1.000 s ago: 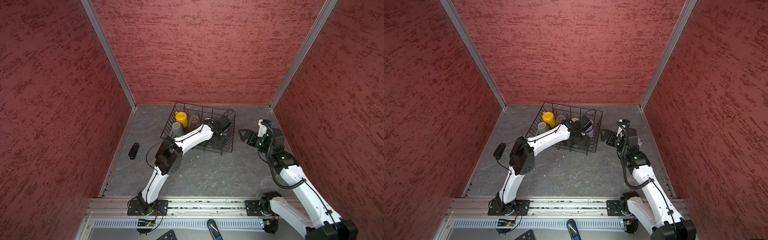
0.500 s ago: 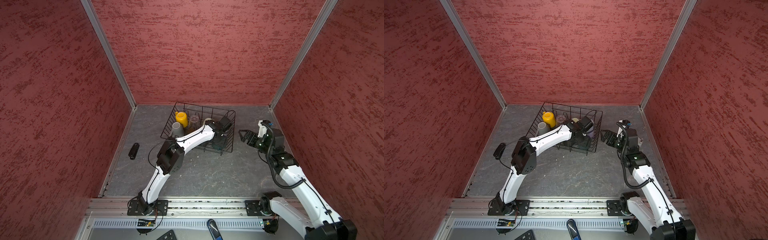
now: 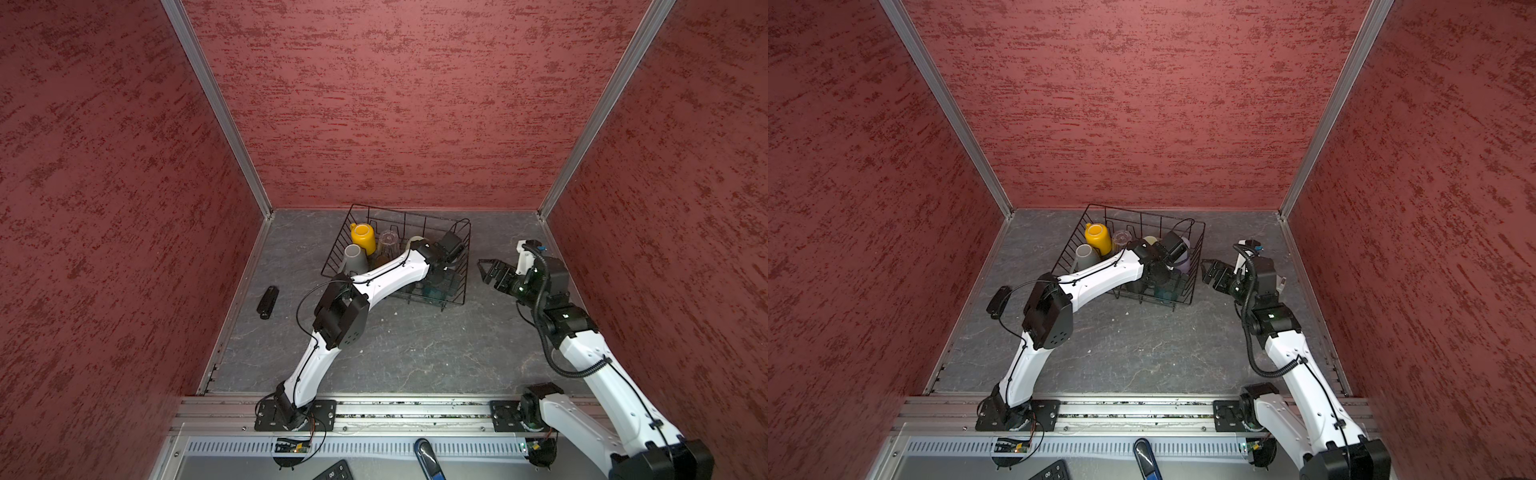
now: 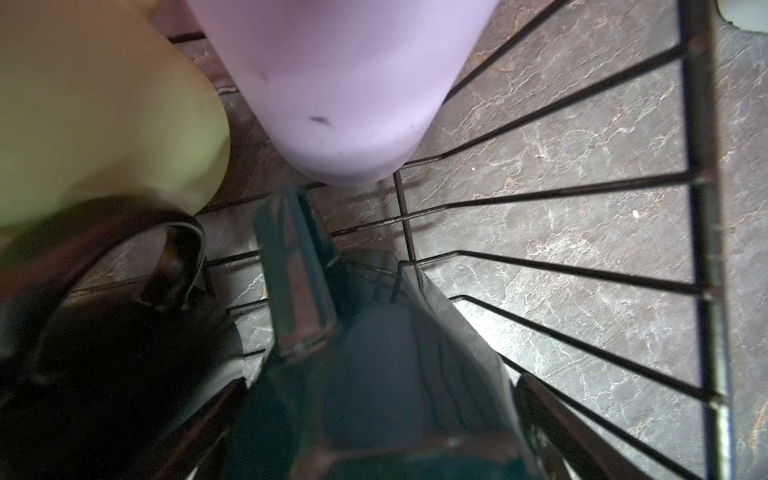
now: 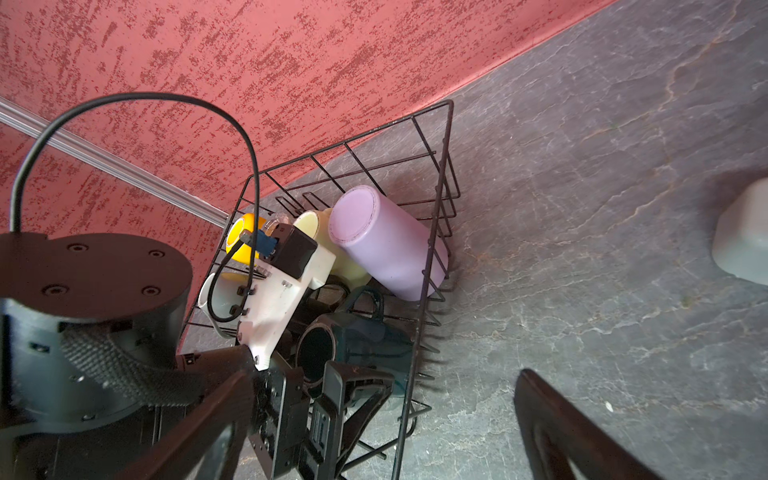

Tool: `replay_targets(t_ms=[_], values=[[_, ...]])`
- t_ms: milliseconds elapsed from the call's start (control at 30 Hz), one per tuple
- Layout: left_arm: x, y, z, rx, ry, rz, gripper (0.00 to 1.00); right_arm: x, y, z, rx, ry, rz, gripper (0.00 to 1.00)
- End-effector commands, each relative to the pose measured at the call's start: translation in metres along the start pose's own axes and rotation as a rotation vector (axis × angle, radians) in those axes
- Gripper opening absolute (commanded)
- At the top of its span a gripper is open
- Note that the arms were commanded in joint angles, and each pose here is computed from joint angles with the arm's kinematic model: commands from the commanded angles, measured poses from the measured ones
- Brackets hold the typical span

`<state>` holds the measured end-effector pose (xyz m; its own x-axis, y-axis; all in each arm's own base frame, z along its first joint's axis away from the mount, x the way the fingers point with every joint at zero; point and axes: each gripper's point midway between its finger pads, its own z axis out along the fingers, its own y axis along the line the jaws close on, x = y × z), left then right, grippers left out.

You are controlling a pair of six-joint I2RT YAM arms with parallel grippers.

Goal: Load cups into a dish rack
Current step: Place the cup upside down at the dish rack.

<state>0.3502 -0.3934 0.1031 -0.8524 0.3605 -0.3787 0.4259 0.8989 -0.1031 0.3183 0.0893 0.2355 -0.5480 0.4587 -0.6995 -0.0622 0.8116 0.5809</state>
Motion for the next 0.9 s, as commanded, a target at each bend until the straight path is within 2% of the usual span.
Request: replay_targets(t_ms=[0, 167, 333, 467, 567, 633, 767, 867], values=[[-0.013, -0.009, -0.023, 0.038, -0.085, -0.005, 1.0, -0.007, 0.005, -0.005, -0.015, -0.024, -0.006, 0.99], [-0.026, -0.01, -0.064, 0.095, -0.24, -0.02, 1.0, -0.016, 0.009, -0.008, -0.014, -0.04, -0.036, 0.99], [-0.035, 0.004, -0.119, 0.112, -0.473, -0.003, 1.0, -0.027, 0.013, -0.012, -0.013, -0.085, -0.089, 0.99], [-0.031, 0.038, -0.171, 0.034, -0.716, 0.029, 0.99, -0.043, -0.002, -0.015, 0.067, -0.195, -0.133, 0.99], [-0.015, 0.081, -0.204, -0.078, -0.889, 0.048, 0.99, -0.047, -0.03, -0.01, 0.184, -0.278, -0.161, 0.99], [0.001, 0.121, -0.222, -0.156, -0.987, 0.022, 0.99, -0.044, -0.052, -0.005, 0.267, -0.309, -0.183, 0.99], [0.048, 0.21, -0.231, -0.271, -1.035, -0.157, 0.99, -0.036, -0.087, 0.005, 0.383, -0.391, -0.268, 0.99], [0.088, 0.255, -0.222, -0.375, -1.082, -0.202, 0.99, -0.032, -0.108, 0.008, 0.462, -0.444, -0.347, 0.99]])
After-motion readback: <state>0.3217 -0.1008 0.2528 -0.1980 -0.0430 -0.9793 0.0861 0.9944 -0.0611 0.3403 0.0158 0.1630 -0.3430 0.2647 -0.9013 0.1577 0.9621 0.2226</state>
